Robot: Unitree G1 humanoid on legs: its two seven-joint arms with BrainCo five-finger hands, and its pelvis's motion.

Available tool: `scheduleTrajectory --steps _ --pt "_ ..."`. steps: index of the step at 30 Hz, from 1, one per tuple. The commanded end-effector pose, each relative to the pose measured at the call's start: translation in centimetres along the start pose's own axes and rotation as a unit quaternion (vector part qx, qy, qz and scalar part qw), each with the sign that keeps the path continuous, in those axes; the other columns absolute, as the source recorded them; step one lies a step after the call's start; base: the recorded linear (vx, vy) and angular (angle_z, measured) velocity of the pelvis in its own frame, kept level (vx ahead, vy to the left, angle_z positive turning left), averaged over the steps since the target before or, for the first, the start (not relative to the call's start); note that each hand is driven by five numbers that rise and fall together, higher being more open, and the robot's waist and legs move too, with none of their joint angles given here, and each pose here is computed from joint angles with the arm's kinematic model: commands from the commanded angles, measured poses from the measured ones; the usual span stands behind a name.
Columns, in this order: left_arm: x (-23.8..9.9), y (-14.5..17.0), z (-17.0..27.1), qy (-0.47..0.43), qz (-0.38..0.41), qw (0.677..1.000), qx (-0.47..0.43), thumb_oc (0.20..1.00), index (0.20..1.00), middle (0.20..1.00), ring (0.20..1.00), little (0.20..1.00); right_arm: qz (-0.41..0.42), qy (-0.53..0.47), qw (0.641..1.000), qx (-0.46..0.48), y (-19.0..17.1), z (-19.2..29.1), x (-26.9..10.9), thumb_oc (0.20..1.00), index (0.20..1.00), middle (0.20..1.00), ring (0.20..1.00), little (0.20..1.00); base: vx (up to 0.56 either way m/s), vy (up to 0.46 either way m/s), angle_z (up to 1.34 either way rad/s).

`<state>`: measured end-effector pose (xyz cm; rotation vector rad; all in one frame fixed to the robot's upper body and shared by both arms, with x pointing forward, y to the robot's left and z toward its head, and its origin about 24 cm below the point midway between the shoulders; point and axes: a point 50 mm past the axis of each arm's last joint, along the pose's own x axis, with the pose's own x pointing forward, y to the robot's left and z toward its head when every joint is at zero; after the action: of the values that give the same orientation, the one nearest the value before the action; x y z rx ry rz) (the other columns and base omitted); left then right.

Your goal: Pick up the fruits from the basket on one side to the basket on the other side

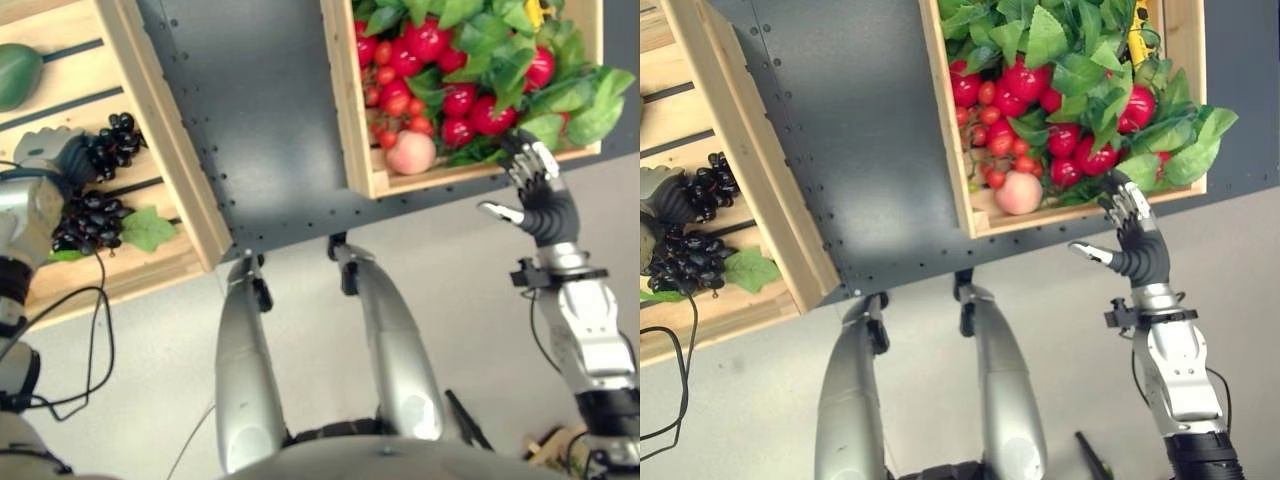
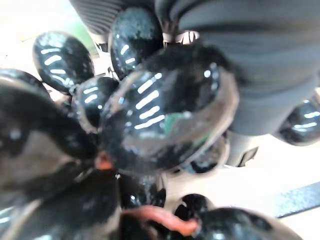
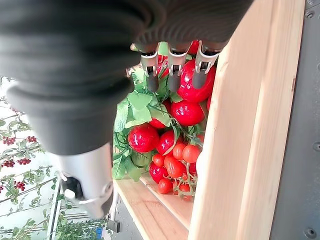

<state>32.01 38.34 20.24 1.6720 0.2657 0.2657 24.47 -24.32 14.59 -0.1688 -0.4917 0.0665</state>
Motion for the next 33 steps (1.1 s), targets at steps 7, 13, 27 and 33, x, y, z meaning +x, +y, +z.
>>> scheduleTrajectory --steps 7,13,27,33 --pt "-1.0 -6.0 2.4 -0.012 -0.036 0.977 -0.211 0.2 0.2 0.2 0.2 0.2 -0.023 -0.039 0.999 -0.008 -0.8 1.2 0.3 1.0 1.0 1.0 1.0 1.0 -0.02 0.01 0.02" --pt "-3.8 -7.8 1.8 -0.021 0.006 0.93 -0.367 0.2 0.2 0.2 0.2 0.2 -0.032 0.004 0.999 -0.027 -1.1 -0.5 -0.5 1.0 1.0 1.0 1.0 1.0 0.0 0.024 0.03" --pt "-7.4 -6.3 1.9 -0.078 0.084 0.861 -0.495 0.2 0.2 0.2 0.2 0.2 -0.012 0.093 0.995 -0.043 -1.6 -3.4 -2.1 1.0 1.0 1.0 1.0 1.0 0.02 0.025 0.05" --pt "-8.4 -6.8 2.3 -0.091 0.084 0.832 -0.541 0.2 0.2 0.2 0.2 0.2 -0.011 0.124 0.991 -0.048 -2.0 -4.3 -2.8 1.0 1.0 1.0 1.0 1.0 0.03 0.018 0.01"
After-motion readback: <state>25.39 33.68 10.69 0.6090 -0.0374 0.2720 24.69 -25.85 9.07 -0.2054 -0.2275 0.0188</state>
